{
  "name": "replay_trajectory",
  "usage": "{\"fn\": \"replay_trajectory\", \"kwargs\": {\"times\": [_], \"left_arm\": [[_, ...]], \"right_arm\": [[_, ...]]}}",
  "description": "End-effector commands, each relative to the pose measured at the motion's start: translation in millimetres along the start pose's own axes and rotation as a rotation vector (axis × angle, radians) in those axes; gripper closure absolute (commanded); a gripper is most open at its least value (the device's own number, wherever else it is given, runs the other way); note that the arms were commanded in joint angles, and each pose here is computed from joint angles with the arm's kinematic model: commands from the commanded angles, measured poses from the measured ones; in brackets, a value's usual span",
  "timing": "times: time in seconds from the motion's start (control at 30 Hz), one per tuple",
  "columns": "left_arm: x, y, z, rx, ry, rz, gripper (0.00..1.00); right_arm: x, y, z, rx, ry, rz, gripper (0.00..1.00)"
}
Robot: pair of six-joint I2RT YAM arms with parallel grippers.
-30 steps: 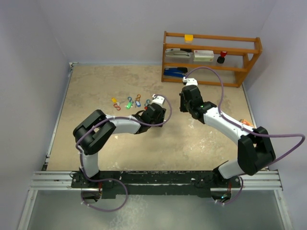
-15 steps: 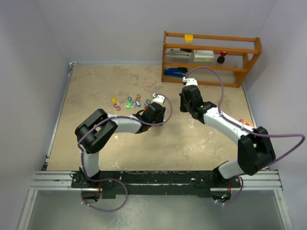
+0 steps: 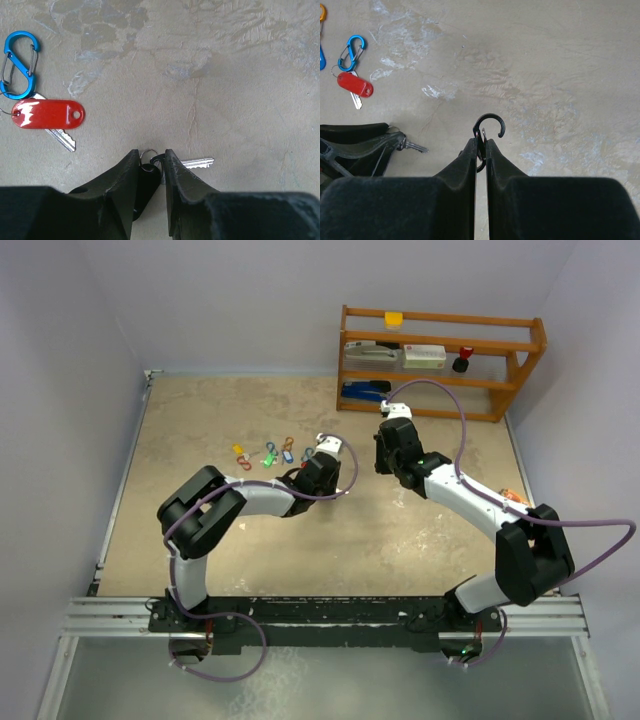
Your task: Put the keys on the keyring
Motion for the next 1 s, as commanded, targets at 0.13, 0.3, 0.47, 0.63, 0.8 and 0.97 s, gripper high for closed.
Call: {"fn": "replay_trajectory", "kwargs": {"times": [0.13, 0.3, 0.47, 0.63, 0.8, 0.97], "left_arm": [[2.7, 1.6, 2.5, -0.024, -0.001, 0.005, 0.79], [1.5, 0.6, 3.7, -0.028, -0.007, -0.003, 0.83], [-1.4, -2.6, 4.4, -0.034, -0.012, -0.020, 0.89], [-5.5, -8.9, 4.5, -0.046, -0.017, -0.045, 0.95], [-14.4, -20.1, 2.6, -0.063, -0.011, -0.090, 1.00], [-25.0, -31.7, 0.7, -0.075, 0.001, -0.137, 1.00]], "right_arm": [[-0.3, -4.4, -3.4, 0.005, 0.017, -0.029, 1.00], [-0.3, -4.3, -3.3, 0.006, 0.017, -0.028, 1.00], [-0.7, -3.8, -3.5, 0.006, 0.017, -0.028, 1.00], [-0.3, -3.6, -3.2, 0.006, 0.016, -0.027, 1.00], [0.2, -2.8, -2.7, 0.005, 0.013, -0.024, 1.00], [0.7, -3.0, -1.8, 0.000, 0.004, -0.025, 1.00]]}}
Point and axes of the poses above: each gripper's point midway between its finger pads, its own x axis out along the fingers, its own z axis along the line the jaws close on, y = z × x, the point moved 7 cm from there along -x, back along the fingers, and after that the axes turned 12 degrees about -x, right-handed, at the moved point
